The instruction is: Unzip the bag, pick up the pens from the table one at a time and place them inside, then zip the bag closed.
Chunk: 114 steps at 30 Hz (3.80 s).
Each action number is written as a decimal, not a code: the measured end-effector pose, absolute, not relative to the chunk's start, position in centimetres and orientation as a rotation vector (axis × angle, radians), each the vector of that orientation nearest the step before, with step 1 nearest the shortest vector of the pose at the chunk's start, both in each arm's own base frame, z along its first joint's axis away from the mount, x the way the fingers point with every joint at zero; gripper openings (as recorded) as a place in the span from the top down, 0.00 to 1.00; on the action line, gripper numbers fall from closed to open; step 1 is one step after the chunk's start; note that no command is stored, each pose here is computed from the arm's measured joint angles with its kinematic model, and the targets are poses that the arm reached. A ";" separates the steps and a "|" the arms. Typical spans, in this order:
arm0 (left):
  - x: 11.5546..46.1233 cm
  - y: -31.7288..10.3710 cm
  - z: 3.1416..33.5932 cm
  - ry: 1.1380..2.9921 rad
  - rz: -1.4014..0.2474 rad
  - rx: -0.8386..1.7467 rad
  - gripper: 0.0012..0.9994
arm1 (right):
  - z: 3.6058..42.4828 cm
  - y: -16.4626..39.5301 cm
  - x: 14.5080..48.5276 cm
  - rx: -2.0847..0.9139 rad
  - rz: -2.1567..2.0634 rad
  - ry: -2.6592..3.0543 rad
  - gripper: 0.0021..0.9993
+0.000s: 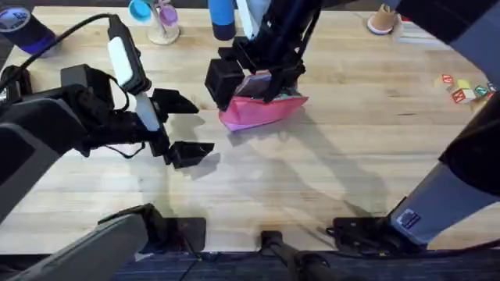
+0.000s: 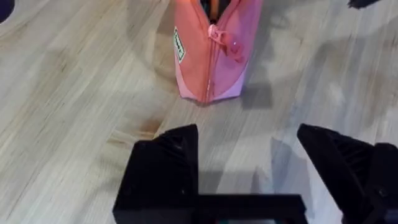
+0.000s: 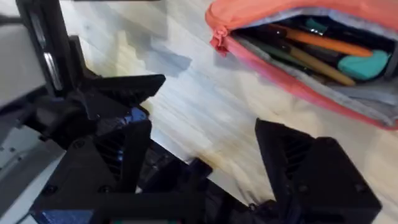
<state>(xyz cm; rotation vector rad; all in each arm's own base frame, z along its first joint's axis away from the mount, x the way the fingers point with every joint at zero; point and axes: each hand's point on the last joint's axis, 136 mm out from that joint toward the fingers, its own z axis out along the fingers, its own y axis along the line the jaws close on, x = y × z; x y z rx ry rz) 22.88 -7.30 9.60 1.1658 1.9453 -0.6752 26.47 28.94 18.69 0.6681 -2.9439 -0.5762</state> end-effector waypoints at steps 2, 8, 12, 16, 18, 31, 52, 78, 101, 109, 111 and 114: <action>22.9 -7.3 9.6 1.945 -0.675 1.166 0.01 | 18.7 29.0 26.5 0.625 -0.578 -2.949 0.00; 22.8 -7.3 9.6 1.946 -0.677 1.165 0.01 | 18.9 28.7 26.7 0.557 -0.552 -2.977 0.00; 22.8 -7.3 9.6 1.947 -0.678 1.165 0.00 | 21.1 27.1 26.8 0.563 -0.503 -3.076 0.00; 22.8 -7.3 9.6 1.947 -0.678 1.165 0.01 | 25.2 24.9 26.5 0.591 -0.494 -3.230 0.00; 22.8 -7.3 9.6 1.947 -0.678 1.165 0.01 | 26.8 23.8 26.2 0.603 -0.490 -3.304 0.00; 22.8 -7.3 9.6 1.947 -0.678 1.165 0.00 | 26.1 22.2 25.1 0.637 -0.606 -3.501 0.00; 22.8 -7.3 9.6 1.948 -0.679 1.165 0.00 | 16.8 27.5 22.7 0.776 -0.601 -3.378 0.00; 22.8 -7.3 9.6 1.950 -0.682 1.164 0.00 | 16.2 31.6 25.8 0.798 -0.774 -3.433 0.00; 22.8 -7.3 9.6 1.950 -0.682 1.164 0.00 | 12.2 33.9 27.7 0.794 -0.766 -3.414 0.12; 22.8 -7.3 9.6 1.950 -0.682 1.164 0.00 | 11.5 32.9 29.2 0.724 -0.733 -3.444 0.54; 22.8 -7.3 9.6 1.950 -0.682 1.164 0.00 | 11.5 32.9 29.2 0.720 -0.730 -3.446 0.59; 22.8 -7.3 9.6 1.950 -0.682 1.164 0.00 | 11.5 32.8 29.3 0.718 -0.726 -3.449 0.64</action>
